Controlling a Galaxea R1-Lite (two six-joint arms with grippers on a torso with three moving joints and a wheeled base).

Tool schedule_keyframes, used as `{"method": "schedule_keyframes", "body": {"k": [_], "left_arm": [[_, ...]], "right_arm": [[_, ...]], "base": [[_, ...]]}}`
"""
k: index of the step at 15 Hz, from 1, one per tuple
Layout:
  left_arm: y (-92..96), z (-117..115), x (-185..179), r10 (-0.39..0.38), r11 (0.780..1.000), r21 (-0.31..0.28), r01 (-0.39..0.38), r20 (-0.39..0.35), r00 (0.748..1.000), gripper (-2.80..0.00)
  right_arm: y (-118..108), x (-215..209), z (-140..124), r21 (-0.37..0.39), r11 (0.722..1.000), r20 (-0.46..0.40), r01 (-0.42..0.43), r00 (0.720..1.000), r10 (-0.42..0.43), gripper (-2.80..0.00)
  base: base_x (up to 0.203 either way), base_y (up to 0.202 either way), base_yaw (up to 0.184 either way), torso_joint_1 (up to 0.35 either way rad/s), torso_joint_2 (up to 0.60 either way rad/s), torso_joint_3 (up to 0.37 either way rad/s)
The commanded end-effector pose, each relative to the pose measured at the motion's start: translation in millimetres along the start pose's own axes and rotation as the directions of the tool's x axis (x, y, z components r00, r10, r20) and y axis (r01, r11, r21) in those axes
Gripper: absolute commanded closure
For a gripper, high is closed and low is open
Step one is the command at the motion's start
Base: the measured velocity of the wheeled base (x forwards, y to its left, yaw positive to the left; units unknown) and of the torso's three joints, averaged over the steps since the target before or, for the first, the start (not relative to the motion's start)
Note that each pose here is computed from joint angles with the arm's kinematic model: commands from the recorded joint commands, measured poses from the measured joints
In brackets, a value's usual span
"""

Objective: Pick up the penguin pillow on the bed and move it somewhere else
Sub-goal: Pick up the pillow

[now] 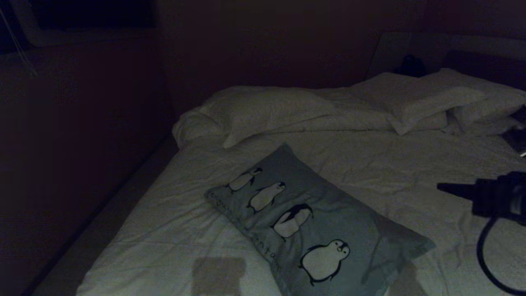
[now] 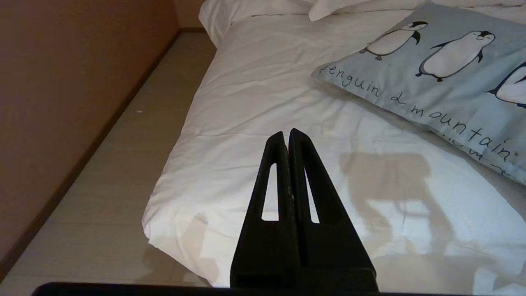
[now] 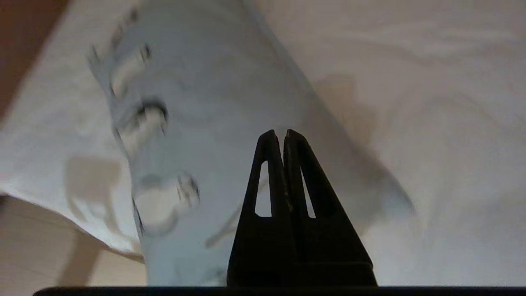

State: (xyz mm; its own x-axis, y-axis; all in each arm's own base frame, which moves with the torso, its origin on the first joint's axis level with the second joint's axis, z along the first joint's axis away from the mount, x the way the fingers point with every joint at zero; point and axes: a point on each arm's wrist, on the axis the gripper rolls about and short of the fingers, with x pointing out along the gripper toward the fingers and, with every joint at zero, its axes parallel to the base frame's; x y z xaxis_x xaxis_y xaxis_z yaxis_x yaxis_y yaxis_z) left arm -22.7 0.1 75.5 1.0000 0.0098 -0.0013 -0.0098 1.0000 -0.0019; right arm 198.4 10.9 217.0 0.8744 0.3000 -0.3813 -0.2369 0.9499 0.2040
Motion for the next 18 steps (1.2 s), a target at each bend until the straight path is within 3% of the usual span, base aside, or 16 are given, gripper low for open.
{"method": "schedule_keyframes", "body": {"k": [1, 9, 18], "left_arm": [[0.0, 0, 0, 0.001, 1.0, -0.001, -0.001, 0.0, 1.0, 0.0], [0.0, 0, 0, 0.001, 1.0, 0.0, -0.001, 0.0, 1.0, 0.0], [0.0, 0, 0, 0.001, 1.0, -0.001, -0.001, 0.001, 1.0, 0.0]], "right_arm": [[-14, 57, 9, 0.056, 0.997, -0.079, -0.053, 0.995, 0.057, 0.0], [-30, 144, 22, 0.09, 0.986, -0.137, -0.139, 0.979, 0.15, 0.0], [-20, 204, 3, 0.046, 0.979, -0.148, -0.2, 0.968, 0.205, 0.0]], "base": [[0.0, 0.0, 0.0, 0.0, 0.0, 0.0], [0.0, 0.0, 0.0, 0.0, 0.0, 0.0], [0.0, 0.0, 0.0, 0.0, 0.0, 0.0]]}}
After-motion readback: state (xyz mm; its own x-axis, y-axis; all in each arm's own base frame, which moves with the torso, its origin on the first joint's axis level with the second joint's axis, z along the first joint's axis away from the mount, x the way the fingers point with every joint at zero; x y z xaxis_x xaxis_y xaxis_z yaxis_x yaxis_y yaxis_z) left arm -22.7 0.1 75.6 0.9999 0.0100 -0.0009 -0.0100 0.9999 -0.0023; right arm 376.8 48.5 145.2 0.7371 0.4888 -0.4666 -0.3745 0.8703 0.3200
